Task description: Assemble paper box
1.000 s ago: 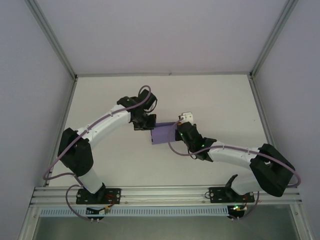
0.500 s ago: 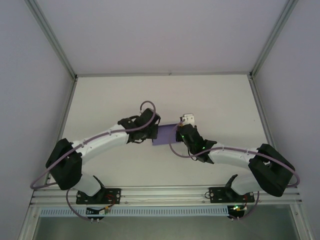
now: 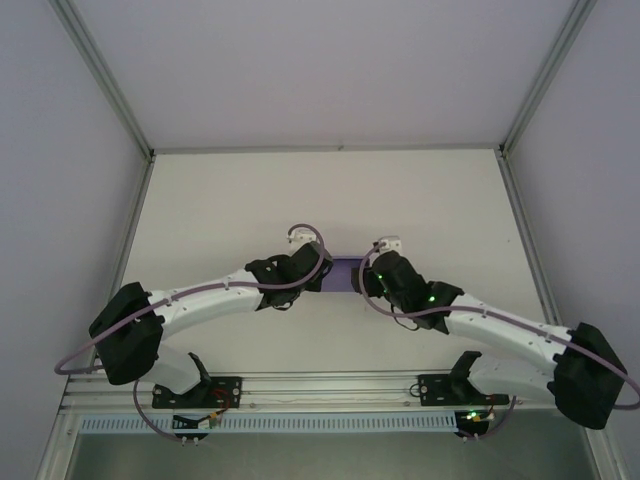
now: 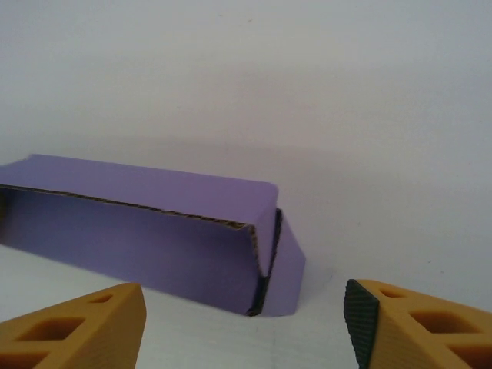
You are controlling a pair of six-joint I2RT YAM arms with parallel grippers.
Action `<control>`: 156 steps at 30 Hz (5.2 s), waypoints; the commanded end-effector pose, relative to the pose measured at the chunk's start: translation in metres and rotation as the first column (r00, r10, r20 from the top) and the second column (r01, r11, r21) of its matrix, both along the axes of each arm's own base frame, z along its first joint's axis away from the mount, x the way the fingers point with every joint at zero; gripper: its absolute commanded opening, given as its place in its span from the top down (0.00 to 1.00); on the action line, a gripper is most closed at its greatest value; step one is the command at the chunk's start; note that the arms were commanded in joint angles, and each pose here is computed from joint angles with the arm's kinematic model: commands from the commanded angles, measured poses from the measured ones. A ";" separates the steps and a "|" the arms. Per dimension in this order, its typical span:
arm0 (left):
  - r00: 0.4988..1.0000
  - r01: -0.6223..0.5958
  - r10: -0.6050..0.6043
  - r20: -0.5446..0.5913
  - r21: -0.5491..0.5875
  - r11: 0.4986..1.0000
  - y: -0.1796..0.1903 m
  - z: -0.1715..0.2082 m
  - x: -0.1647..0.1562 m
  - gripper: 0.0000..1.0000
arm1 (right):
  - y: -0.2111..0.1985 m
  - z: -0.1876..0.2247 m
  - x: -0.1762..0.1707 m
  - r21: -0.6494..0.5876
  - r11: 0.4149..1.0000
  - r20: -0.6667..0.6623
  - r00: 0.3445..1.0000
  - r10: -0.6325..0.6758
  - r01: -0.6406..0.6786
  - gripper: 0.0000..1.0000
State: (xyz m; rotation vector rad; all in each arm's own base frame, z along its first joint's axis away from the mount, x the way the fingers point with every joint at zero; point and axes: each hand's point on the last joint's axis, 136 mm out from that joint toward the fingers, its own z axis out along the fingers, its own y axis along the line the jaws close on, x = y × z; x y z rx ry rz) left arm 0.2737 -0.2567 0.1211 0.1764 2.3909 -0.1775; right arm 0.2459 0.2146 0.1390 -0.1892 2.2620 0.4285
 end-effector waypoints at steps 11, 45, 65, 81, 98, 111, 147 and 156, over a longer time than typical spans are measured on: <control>0.982 0.104 -0.084 -0.168 0.115 0.988 0.010 -0.039 -0.034 1.00 | -0.004 0.038 0.039 0.117 0.972 -0.095 0.977 -0.192 0.203 0.29; 0.903 0.359 -0.374 -0.211 -0.108 0.927 -0.018 0.044 -0.043 0.00 | -0.021 -0.111 0.006 0.072 0.973 -0.269 0.944 -0.193 0.219 0.61; 0.865 0.062 -0.228 -0.447 -0.356 0.932 0.017 -0.056 -0.021 0.32 | -0.030 -0.134 -0.006 0.008 0.981 -0.305 0.935 -0.181 0.192 0.61; 0.878 0.048 -0.214 -0.428 -0.366 0.929 0.030 -0.094 -0.026 0.95 | -0.015 -0.147 -0.026 0.160 0.982 -0.175 0.977 0.125 -0.097 0.94; 0.912 0.143 -0.263 -0.315 -0.355 0.924 0.011 -0.024 0.004 0.33 | -0.005 -0.064 0.011 0.159 0.985 -0.104 0.991 0.079 -0.062 0.73; 0.992 0.105 -0.115 -0.045 -0.171 0.980 0.044 0.080 0.047 0.00 | 0.024 0.031 0.029 0.006 0.949 0.072 0.946 0.315 -0.316 0.00; 0.976 -0.216 0.214 0.040 0.064 0.974 0.147 0.072 0.018 0.00 | 0.072 -0.046 0.103 -0.862 0.066 -0.268 0.562 0.783 -0.502 0.36; 0.962 -0.269 0.265 0.065 0.078 0.960 0.156 0.067 0.020 0.00 | 0.069 -0.047 0.136 -0.969 0.022 -0.149 0.652 0.743 -0.246 0.31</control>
